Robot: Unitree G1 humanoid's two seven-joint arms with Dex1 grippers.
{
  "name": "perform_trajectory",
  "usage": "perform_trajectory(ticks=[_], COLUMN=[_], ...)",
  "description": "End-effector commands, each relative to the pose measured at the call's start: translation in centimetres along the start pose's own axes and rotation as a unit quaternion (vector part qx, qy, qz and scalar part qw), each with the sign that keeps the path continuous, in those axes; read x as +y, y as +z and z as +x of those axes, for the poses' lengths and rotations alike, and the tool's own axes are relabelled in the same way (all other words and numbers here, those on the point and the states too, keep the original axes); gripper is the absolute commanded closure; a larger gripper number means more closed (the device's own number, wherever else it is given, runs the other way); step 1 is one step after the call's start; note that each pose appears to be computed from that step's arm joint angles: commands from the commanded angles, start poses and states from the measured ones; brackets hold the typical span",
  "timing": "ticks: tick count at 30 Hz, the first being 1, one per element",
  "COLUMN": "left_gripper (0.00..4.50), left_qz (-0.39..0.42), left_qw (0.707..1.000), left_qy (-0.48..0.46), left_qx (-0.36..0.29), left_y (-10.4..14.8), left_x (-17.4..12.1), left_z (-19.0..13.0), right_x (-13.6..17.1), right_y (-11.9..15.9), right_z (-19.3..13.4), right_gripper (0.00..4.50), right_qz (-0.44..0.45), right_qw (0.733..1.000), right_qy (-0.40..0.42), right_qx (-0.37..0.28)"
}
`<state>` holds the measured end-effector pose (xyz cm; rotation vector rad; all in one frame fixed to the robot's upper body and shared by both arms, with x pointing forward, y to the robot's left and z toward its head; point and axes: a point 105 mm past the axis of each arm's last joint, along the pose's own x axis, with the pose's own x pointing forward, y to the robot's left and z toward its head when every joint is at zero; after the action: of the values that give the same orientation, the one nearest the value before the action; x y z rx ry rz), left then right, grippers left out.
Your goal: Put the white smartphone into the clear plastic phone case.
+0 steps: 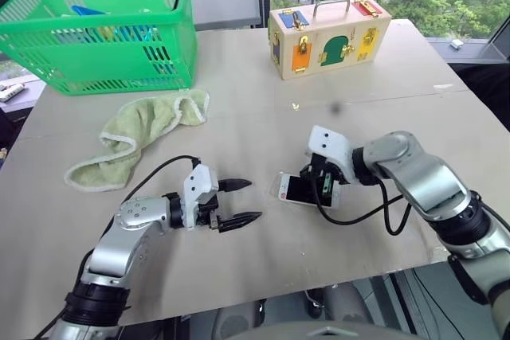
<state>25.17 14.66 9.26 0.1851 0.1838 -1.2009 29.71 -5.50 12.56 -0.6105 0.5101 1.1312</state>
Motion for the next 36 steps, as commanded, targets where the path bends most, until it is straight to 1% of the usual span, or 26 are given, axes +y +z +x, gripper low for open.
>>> perform_trajectory(ticks=[1,4,9,11,16,21,26,33,36], left_gripper=[0.52,0.52,0.52,0.52,0.52,0.52,0.52,0.52,0.52], left_qz=[0.013,0.012,0.011,0.011,0.011,0.012,0.012,0.012,0.009], left_qw=[1.000,1.000,1.000,1.000,1.000,1.000,1.000,1.000,1.000], left_qy=[-0.004,-0.008,-0.020,-0.021,-0.024,-0.023,-0.022,-0.016,-0.013], left_qx=[-0.004,-0.003,-0.005,-0.005,-0.005,-0.004,-0.004,-0.007,-0.010], left_y=[0.4,0.3,0.1,0.1,0.0,-0.1,-0.1,-0.1,-0.1], left_x=[0.0,-0.2,-0.6,-0.6,-0.6,-0.4,-0.4,-0.3,-0.3], left_z=[0.0,0.1,0.6,0.7,0.8,0.7,0.6,0.6,0.6], right_x=[-1.0,-1.6,-2.1,-2.6,-2.5,-1.1,-0.2,-0.4,-1.0], right_y=[0.8,0.6,-0.5,-1.4,-3.2,-2.8,-2.6,-2.5,-1.8], right_z=[-0.9,-1.3,-2.1,-2.4,-2.5,-2.4,-2.4,-2.7,-2.9], right_gripper=[4.48,4.48,4.48,4.48,4.48,4.48,4.48,4.48,4.48], right_qz=[0.006,0.007,-0.005,-0.016,-0.038,-0.038,-0.037,-0.043,-0.039], right_qw=[0.999,0.998,0.997,0.995,0.994,0.998,0.999,0.998,0.999], right_qy=[-0.039,-0.062,-0.083,-0.099,-0.085,-0.036,-0.011,-0.013,-0.026], right_qx=[-0.029,-0.030,-0.005,0.014,0.050,0.042,0.038,0.037,0.020])
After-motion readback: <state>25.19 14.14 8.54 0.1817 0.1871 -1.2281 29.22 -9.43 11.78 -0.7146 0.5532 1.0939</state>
